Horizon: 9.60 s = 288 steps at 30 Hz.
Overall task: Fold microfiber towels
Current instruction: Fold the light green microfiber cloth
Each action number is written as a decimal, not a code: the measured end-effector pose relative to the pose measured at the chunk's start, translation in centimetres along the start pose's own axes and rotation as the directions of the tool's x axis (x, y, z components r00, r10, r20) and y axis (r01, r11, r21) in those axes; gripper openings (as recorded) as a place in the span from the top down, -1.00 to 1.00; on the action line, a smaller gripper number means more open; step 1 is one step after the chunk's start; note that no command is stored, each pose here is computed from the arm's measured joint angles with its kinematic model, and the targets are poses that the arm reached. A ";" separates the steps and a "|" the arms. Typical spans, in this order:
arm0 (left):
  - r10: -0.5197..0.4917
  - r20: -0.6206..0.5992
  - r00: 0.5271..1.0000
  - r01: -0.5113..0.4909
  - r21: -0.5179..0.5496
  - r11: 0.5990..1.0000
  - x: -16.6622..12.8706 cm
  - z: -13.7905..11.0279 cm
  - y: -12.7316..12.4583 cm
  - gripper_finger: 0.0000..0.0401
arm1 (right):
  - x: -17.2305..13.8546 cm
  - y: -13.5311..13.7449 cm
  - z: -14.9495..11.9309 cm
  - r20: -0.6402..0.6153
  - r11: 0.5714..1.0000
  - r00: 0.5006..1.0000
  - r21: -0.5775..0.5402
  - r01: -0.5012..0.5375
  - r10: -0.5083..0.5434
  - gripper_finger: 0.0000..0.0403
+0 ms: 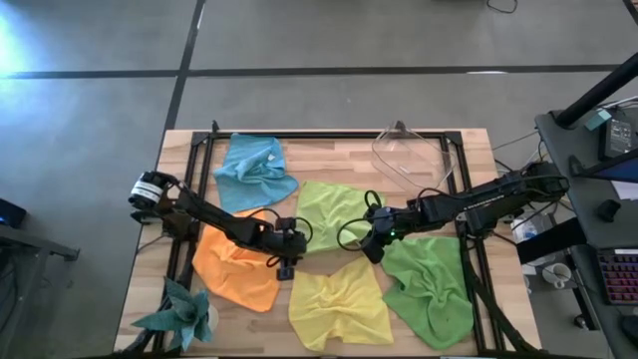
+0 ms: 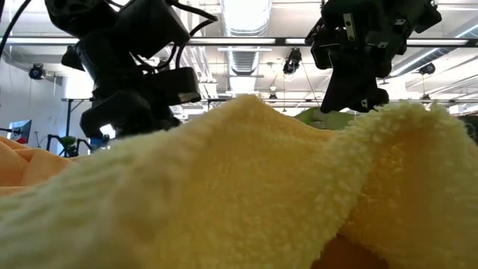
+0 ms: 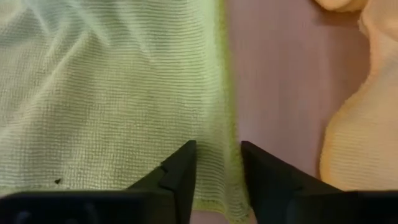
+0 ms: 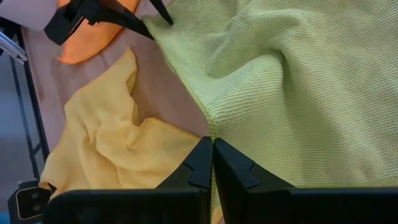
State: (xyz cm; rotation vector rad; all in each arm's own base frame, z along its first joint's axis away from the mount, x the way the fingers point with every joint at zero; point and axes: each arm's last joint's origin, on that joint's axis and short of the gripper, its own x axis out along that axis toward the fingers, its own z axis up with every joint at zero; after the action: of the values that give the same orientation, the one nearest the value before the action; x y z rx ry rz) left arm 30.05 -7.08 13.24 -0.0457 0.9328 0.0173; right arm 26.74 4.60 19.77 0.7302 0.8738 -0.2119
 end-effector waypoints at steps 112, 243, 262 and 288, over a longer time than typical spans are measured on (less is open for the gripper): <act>0.159 -0.149 0.976 -0.153 0.053 0.987 -4.0 7.2 8.5 0.28 | -2.3 -3.9 1.6 -0.098 0.971 0.977 -0.168 0.171 -0.189 0.25; 0.245 -0.083 0.966 -0.258 -0.335 0.906 3.6 5.7 14.4 0.35 | -1.5 -3.6 1.9 -0.101 0.978 0.977 0.068 0.196 -0.189 0.40; 0.343 0.049 0.938 -0.310 -0.327 0.893 -0.7 7.4 17.5 0.35 | -3.3 -2.9 2.2 -0.064 0.986 0.993 0.126 0.105 -0.098 0.40; 0.250 -0.046 0.967 -0.253 -0.288 0.924 -6.2 5.2 11.6 0.35 | 4.2 -8.0 2.8 -0.197 0.902 0.916 0.194 0.387 -0.350 0.42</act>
State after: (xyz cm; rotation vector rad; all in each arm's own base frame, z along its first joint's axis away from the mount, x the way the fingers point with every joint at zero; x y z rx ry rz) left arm 30.13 4.82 20.91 -0.1997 0.9336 0.3948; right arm 27.52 -2.70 13.80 0.7980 1.1511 -0.6103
